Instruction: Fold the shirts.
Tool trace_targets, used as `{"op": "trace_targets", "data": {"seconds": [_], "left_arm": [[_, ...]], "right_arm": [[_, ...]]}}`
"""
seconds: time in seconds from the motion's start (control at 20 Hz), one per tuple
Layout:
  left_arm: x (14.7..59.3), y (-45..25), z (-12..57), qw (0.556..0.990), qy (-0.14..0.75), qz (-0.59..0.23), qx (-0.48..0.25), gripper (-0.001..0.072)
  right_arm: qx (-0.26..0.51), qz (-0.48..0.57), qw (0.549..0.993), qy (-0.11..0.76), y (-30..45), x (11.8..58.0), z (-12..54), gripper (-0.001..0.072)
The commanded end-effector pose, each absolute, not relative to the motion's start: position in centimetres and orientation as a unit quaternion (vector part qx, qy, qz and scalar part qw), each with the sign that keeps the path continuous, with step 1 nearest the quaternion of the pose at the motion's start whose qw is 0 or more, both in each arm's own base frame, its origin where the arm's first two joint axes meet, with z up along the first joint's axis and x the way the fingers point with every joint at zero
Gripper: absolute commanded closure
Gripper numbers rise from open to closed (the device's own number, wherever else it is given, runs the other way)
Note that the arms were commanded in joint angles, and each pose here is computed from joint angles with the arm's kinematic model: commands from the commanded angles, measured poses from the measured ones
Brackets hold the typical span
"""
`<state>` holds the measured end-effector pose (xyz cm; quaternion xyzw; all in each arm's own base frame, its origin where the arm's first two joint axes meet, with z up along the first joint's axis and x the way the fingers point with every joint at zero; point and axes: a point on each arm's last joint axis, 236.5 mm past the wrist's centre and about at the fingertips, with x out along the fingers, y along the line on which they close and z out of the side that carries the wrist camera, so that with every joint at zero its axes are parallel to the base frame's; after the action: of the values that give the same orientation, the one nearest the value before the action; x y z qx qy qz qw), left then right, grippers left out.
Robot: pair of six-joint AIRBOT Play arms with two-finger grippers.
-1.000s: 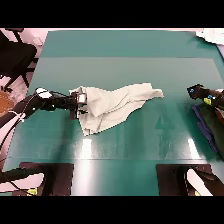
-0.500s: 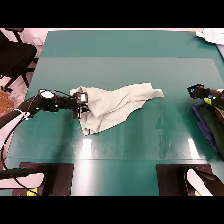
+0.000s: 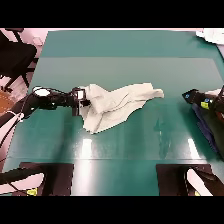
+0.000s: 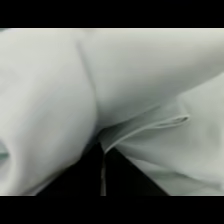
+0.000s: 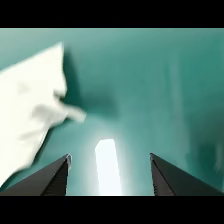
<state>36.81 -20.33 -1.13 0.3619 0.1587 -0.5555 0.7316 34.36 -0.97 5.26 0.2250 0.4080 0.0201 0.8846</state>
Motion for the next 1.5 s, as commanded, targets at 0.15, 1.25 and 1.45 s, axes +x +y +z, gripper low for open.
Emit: {"op": "trace_targets", "data": {"seconds": [0.15, 1.25, 1.45], "left_arm": [[34.5, -21.3, 1.8, 0.728, 0.153, -0.581, 0.330, 0.0683], [27.2, -23.3, 3.0, 0.676, 0.244, -0.674, 0.170, 0.0682], [27.9, -23.2, 2.8, 0.689, 0.255, -0.659, 0.161, 0.0173]], "right_arm": [[0.282, 0.056, 0.796, 0.532, 3.1, 28.7, 2.8, 0.0133], [0.307, 0.104, 0.722, 0.611, 21.6, 25.0, -7.4, 0.0133], [0.282, 0.122, 0.719, 0.624, 22.4, 25.8, -7.3, 0.0133]]}}
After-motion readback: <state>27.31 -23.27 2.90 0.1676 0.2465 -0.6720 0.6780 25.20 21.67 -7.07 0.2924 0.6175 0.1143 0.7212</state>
